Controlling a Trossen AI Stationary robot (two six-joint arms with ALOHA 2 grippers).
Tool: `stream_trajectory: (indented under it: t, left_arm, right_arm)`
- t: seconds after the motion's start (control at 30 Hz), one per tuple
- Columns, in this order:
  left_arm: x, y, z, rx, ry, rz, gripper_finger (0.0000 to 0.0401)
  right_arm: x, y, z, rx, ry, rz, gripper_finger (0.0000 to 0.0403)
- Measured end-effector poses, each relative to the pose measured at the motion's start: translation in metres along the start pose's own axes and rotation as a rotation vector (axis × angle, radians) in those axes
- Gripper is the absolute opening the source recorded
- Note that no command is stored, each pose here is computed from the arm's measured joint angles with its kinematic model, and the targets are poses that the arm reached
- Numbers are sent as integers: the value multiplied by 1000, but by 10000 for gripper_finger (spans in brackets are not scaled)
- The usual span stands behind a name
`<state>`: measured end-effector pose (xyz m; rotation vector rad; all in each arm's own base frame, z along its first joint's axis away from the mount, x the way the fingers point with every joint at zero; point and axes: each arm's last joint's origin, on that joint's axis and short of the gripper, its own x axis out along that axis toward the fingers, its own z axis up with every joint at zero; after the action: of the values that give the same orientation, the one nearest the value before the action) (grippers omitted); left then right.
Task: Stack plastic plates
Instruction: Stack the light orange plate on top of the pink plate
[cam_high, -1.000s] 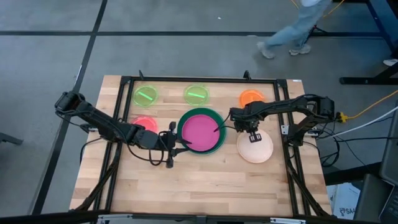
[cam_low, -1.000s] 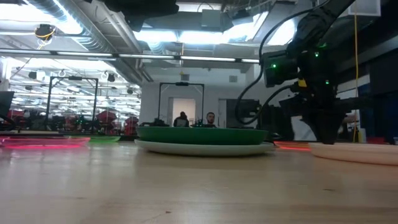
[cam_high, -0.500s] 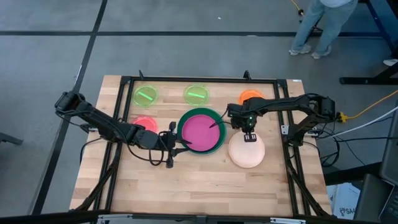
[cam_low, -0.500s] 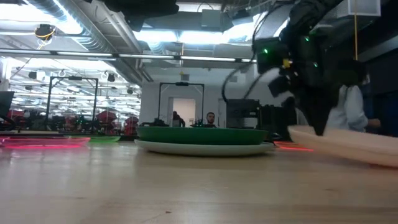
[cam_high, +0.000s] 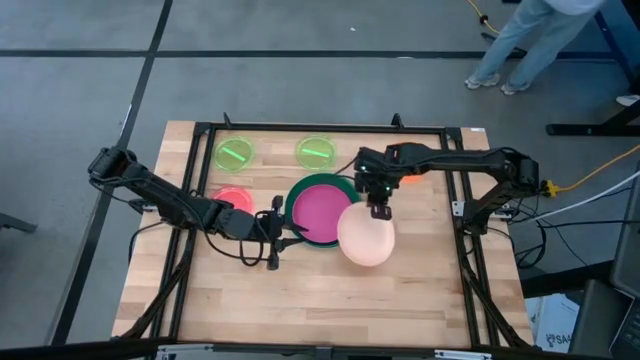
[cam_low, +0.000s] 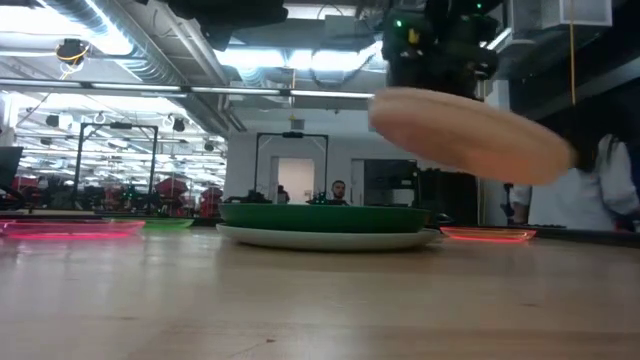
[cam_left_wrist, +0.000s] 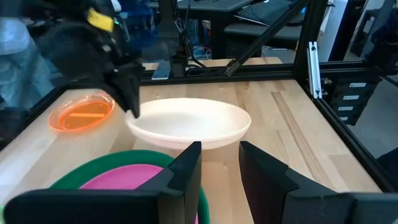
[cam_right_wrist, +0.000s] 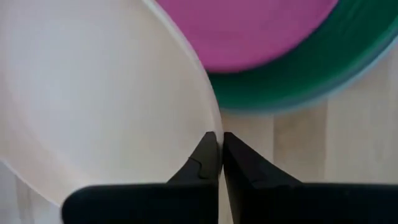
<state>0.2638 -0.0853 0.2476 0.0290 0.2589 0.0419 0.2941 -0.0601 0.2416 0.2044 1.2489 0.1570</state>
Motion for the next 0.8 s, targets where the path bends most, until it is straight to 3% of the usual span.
stream_trajectory:
  t: [0.57,0.8]
  left_arm:
    - [0,0,1,-6,-7,-1,101]
    - [0,0,1,-6,-7,-1,101]
  right_arm:
    - [-4,-7,39,-66,-309,-126,2]
    - [7,-22,47,-48,-341,-176,2]
